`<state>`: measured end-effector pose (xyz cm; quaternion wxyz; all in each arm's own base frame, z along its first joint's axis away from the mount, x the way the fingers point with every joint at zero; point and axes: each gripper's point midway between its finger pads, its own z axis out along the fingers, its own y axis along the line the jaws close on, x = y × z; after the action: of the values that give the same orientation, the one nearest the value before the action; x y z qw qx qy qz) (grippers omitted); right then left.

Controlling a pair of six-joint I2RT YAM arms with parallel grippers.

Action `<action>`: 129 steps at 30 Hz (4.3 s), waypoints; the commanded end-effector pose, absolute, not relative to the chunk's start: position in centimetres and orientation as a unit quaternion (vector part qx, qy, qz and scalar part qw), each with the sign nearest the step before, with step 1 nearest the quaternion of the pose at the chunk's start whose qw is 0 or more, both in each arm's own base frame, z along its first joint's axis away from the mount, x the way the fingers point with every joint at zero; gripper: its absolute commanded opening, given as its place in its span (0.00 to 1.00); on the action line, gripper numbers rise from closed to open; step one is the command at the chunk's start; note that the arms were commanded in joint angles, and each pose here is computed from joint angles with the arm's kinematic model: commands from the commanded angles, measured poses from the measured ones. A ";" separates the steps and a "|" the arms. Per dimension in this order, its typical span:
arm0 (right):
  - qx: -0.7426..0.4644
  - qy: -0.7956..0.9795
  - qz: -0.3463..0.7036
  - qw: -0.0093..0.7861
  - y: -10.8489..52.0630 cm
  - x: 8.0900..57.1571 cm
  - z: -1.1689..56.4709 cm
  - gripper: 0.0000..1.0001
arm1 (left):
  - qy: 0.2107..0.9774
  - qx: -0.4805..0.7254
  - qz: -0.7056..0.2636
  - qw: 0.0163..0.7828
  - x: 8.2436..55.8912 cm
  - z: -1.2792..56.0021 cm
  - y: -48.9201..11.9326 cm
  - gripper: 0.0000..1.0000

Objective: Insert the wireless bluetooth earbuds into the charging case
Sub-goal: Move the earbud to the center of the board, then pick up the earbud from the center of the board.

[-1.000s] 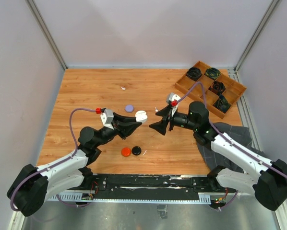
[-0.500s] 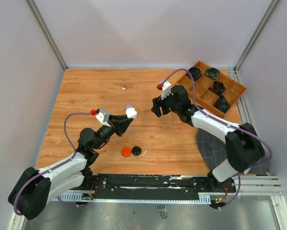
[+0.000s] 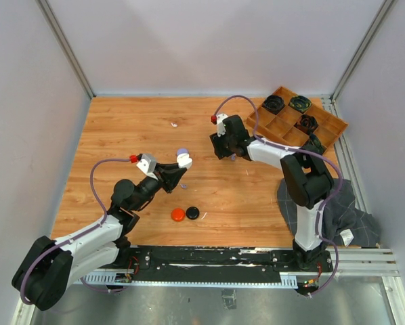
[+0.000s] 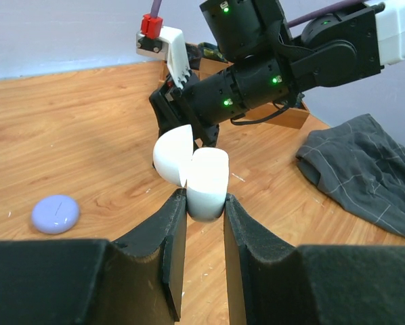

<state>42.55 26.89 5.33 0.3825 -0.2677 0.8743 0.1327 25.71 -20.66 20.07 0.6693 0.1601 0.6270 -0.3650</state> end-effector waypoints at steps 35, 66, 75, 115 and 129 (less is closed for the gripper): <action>-0.442 0.865 0.131 0.199 27.5 27.5 2.5 0.14 | 0.607 0.187 -0.368 0.679 24.2 23.1 -20.3 0.00; -0.423 0.873 -0.008 0.241 23.1 28.2 3.5 0.47 | 0.615 0.201 -0.357 0.673 23.7 22.6 -20.1 0.00; -0.369 0.891 0.019 0.264 23.3 28.3 6.2 0.49 | 0.620 0.204 -0.358 0.668 23.9 22.1 -20.3 0.00; -0.189 0.965 0.083 0.163 26.7 26.6 1.8 0.29 | 0.620 0.209 -0.359 0.665 23.9 21.8 -20.5 0.00; -0.237 0.941 0.091 0.225 27.4 27.1 5.3 0.15 | 0.622 0.217 -0.360 0.661 23.9 21.0 -20.8 0.00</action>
<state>26.18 26.87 2.19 0.1753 -0.2175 0.9566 0.0828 23.87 -20.51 19.33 0.6397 0.2057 0.6496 -0.3556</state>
